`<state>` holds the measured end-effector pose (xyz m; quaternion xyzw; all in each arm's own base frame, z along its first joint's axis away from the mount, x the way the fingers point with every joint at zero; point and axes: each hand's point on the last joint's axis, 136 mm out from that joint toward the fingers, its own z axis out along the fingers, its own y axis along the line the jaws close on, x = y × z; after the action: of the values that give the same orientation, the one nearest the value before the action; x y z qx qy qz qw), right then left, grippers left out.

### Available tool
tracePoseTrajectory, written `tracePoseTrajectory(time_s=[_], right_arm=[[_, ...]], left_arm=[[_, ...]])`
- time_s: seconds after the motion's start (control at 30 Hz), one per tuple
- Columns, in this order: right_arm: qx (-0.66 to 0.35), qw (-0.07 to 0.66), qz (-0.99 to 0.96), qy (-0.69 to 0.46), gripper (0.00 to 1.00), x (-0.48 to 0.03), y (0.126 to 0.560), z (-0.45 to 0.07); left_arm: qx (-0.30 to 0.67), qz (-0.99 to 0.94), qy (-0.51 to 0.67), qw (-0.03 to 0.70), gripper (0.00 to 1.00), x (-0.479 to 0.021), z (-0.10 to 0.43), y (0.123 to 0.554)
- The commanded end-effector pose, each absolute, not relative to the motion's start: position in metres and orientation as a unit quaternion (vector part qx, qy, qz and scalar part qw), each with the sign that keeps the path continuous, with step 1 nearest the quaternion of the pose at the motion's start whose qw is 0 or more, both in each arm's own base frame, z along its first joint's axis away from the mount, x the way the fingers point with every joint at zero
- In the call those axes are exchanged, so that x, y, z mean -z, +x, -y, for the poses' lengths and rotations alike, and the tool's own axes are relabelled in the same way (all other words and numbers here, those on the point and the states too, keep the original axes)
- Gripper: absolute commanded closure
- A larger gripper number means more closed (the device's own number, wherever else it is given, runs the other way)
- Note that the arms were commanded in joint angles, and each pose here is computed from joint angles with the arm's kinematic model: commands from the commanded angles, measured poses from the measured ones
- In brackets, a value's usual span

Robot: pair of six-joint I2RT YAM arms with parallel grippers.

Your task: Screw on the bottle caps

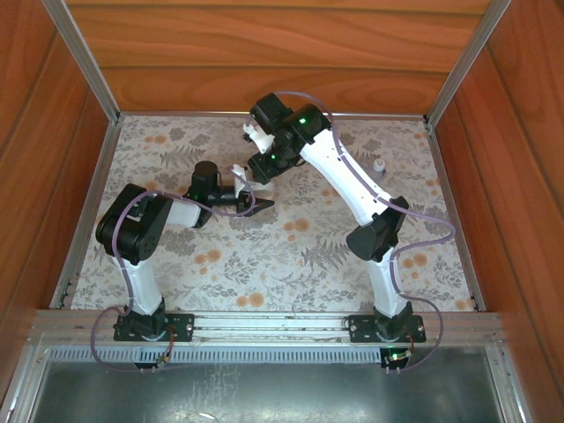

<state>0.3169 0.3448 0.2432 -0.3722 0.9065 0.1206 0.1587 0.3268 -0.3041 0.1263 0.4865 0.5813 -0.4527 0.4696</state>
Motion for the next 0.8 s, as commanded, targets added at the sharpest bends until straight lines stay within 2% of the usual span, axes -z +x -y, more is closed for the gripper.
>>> tracePoseTrajectory(time_s=[0.0,0.2,0.43,0.63,0.77], right_arm=[[-0.125,0.172,-0.904,-0.371,0.32,-0.256,0.312,-0.343],[-0.119,0.183,-0.902,-0.372,0.23,-0.263,0.312,-0.339],[-0.151,0.227,-0.885,-0.378,0.20,-0.292,0.306,-0.340],[-0.179,0.307,-0.856,-0.375,0.21,-0.308,0.307,-0.341],[-0.196,0.404,-0.815,-0.367,0.26,-0.321,0.311,-0.337]], left_arm=[[0.480,-0.621,0.470,0.404,0.41,-0.092,0.304,0.313],[0.480,-0.621,0.469,0.404,0.41,-0.092,0.304,0.313],[0.479,-0.622,0.469,0.405,0.41,-0.093,0.304,0.314],[0.481,-0.621,0.469,0.404,0.41,-0.092,0.304,0.313],[0.480,-0.623,0.468,0.404,0.41,-0.092,0.304,0.314]])
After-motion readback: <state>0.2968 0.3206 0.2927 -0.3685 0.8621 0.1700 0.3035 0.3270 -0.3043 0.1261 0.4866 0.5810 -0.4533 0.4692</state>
